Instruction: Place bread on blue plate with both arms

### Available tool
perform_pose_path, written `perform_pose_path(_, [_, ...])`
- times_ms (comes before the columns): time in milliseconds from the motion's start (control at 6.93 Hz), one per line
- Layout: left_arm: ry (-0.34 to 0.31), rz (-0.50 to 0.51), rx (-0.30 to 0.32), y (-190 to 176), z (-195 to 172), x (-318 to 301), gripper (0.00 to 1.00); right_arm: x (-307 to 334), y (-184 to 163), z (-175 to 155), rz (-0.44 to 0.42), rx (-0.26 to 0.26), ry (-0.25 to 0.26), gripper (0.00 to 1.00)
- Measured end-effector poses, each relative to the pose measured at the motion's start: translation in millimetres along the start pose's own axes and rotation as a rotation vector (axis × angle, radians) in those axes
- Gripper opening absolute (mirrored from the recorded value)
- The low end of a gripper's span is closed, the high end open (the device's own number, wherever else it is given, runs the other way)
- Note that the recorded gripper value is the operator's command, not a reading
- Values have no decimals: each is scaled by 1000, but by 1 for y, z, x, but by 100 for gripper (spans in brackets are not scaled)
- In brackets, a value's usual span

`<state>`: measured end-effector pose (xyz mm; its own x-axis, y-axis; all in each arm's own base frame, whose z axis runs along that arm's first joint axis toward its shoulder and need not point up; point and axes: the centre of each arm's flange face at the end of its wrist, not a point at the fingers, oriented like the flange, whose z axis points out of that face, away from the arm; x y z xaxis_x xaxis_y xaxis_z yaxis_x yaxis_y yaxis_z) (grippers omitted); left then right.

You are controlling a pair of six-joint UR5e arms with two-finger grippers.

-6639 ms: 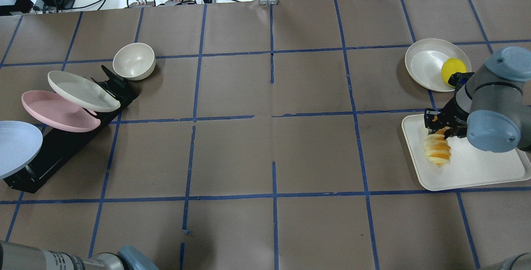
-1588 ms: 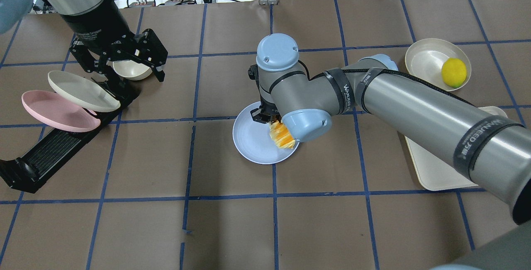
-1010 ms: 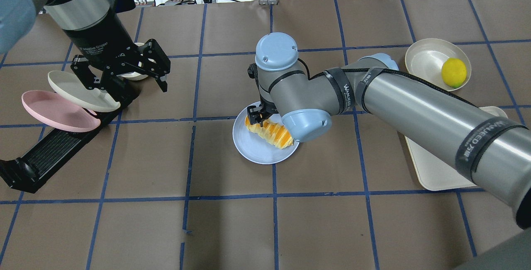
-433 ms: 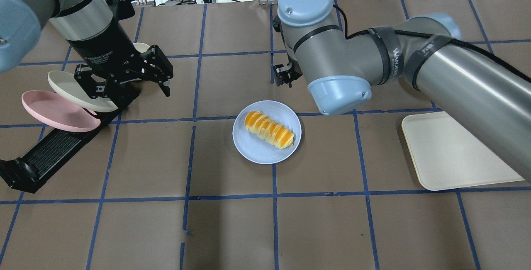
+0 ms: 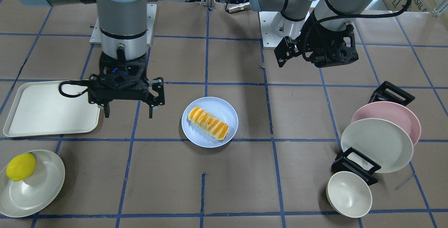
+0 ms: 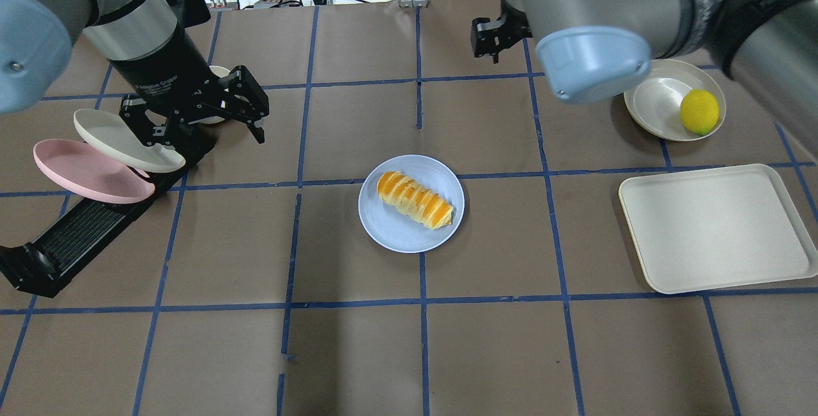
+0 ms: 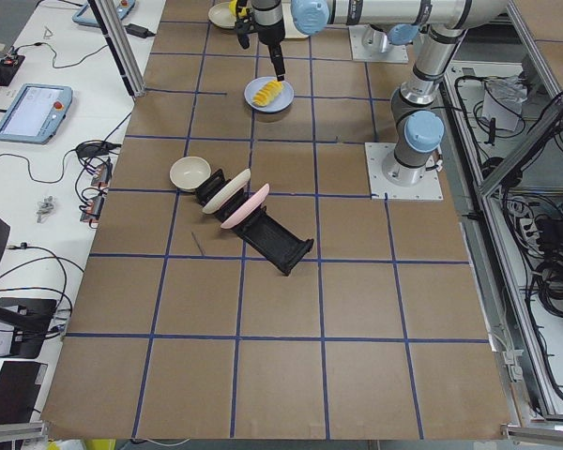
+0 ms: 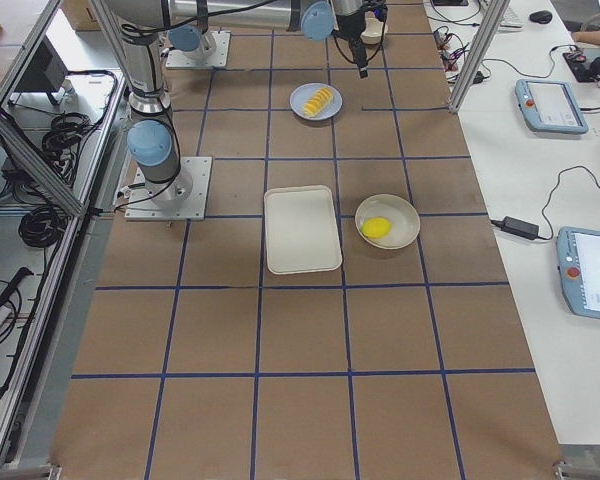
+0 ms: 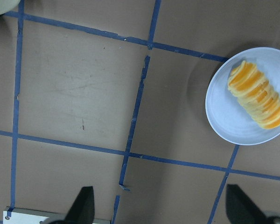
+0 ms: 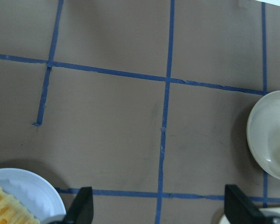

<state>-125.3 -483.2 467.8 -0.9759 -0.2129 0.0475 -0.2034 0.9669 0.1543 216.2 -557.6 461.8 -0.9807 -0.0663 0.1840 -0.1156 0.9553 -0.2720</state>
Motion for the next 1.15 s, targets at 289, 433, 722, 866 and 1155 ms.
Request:
perform_pose_path(289, [1, 1, 0, 0, 0, 0, 100, 65, 5, -25, 83, -130, -62, 100])
perform_pose_path(433, [2, 1, 1, 0, 0, 0, 100, 82, 15, -36, 105, -173, -99, 98])
perform_pose_path(722, [6, 1, 2, 1, -1, 0, 100, 86, 32, -57, 111, -213, -151, 98])
perform_pose_path(866, [8, 0, 2, 1, -1, 0, 100, 84, 35, -59, 112, -224, -174, 98])
perform_pose_path(1155, [10, -1, 1, 1, 0, 0, 100, 81, 38, -58, 102, -242, -199, 98])
